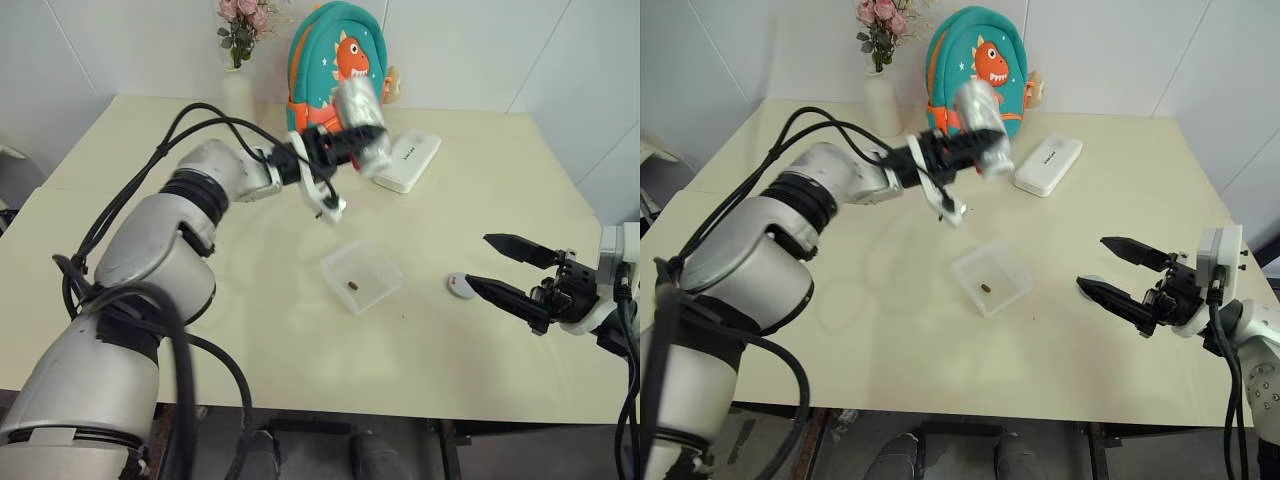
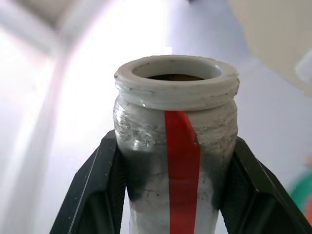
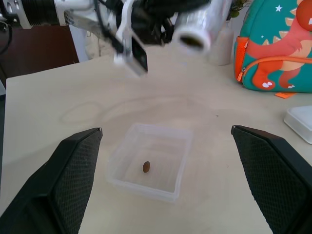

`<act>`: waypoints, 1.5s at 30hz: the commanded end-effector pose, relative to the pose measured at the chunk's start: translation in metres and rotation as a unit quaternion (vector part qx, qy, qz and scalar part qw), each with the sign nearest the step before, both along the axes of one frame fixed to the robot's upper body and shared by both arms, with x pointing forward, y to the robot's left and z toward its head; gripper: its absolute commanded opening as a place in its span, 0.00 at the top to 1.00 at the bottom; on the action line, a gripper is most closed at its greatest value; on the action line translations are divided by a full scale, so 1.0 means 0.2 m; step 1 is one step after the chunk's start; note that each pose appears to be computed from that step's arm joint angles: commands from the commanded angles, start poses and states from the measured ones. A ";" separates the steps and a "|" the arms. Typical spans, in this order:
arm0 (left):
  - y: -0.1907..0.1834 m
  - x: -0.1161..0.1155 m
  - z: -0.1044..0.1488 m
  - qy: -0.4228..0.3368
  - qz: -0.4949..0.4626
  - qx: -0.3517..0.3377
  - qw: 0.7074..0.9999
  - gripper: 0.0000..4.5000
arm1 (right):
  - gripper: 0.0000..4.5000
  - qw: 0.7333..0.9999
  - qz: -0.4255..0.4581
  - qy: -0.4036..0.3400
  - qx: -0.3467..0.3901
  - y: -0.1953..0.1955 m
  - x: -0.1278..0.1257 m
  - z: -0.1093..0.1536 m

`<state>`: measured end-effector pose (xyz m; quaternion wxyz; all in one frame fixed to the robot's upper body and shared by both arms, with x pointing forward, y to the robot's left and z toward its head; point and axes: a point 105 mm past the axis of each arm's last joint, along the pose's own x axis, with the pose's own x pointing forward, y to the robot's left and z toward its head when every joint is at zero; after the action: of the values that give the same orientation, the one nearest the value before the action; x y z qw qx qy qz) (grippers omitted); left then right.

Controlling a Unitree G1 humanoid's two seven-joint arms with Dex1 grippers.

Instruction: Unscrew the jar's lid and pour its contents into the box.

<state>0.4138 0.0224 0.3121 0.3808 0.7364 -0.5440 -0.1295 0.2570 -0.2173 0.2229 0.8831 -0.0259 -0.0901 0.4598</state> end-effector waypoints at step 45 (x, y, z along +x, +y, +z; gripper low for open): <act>0.65 -0.04 -0.67 0.772 -0.072 -0.391 0.496 0.01 | 0.00 0.993 0.104 -0.024 -0.048 0.01 0.14 0.14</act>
<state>0.4070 0.1524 0.1591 0.8957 0.0489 -0.0503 -0.4390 0.2862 -0.2153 0.2415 0.8277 -0.0528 -0.0743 0.5537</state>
